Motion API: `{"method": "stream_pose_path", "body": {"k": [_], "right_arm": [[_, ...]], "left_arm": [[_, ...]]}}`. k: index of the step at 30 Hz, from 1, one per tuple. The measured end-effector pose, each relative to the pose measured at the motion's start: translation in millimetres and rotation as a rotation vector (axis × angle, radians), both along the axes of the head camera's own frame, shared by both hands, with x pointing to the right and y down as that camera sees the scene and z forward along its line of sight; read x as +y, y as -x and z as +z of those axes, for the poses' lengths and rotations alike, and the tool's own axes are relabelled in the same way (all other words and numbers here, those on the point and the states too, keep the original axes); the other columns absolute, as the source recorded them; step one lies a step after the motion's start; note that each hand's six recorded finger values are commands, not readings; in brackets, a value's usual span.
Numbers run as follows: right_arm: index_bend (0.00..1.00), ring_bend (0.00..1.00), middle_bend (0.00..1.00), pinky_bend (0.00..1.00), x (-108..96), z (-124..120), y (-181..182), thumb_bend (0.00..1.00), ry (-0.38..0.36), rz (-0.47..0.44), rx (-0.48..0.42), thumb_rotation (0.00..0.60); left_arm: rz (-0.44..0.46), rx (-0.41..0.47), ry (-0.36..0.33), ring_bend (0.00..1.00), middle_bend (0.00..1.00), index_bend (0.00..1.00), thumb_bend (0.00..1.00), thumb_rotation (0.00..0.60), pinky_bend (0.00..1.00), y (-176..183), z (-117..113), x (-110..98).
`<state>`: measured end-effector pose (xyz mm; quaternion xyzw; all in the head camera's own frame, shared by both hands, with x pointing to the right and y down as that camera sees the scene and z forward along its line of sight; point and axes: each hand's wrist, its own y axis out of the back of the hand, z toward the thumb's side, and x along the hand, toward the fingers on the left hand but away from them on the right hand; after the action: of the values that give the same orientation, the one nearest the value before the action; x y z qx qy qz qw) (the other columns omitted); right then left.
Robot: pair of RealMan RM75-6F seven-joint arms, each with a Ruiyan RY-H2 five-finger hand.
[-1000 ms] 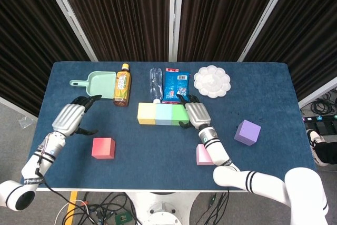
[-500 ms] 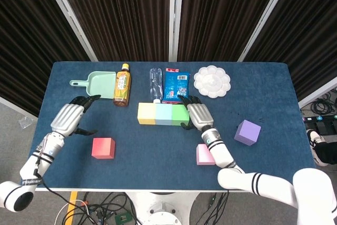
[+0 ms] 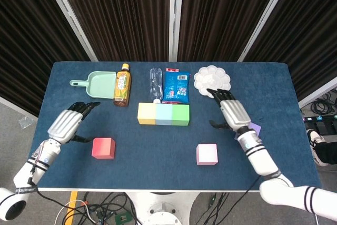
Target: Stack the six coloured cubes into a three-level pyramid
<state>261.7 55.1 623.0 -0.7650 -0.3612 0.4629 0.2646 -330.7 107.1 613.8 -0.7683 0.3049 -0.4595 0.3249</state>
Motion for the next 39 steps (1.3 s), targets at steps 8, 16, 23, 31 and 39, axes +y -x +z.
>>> {"method": "stream_pose_path", "body": {"k": [8, 16, 23, 31, 39], "right_arm": [[0.0, 0.0, 0.11, 0.0, 8.6, -23.9, -48.9, 0.2, -0.015, 0.063, -0.03, 0.6], [0.0, 0.0, 0.11, 0.0, 12.8, -20.2, -63.8, 0.2, -0.016, 0.062, -0.025, 0.6], [0.0, 0.0, 0.11, 0.0, 14.3, -16.9, -60.8, 0.2, -0.013, 0.052, -0.034, 0.6], [0.0, 0.0, 0.11, 0.0, 15.7, -13.6, -60.8, 0.2, -0.009, 0.05, -0.038, 0.6], [0.0, 0.0, 0.11, 0.0, 17.0, -10.2, -64.0, 0.2, 0.0, 0.056, -0.039, 0.6]], "left_arm": [[0.05, -0.029, 0.078, 0.19, 0.15, 0.12, 0.09, 0.6, 0.14, -8.1, 6.0, 29.6], [0.051, -0.065, 0.127, 0.19, 0.15, 0.12, 0.06, 0.6, 0.14, -15.2, 22.0, 47.0], [0.028, -0.12, 0.174, 0.19, 0.15, 0.16, 0.05, 0.6, 0.14, -15.2, 38.9, 64.3], [-0.039, -0.144, 0.202, 0.19, 0.19, 0.2, 0.04, 0.6, 0.14, -19.7, 56.2, 74.9], [-0.021, -0.143, 0.176, 0.19, 0.18, 0.2, 0.08, 0.6, 0.14, -25.0, 58.8, 73.4]]}}
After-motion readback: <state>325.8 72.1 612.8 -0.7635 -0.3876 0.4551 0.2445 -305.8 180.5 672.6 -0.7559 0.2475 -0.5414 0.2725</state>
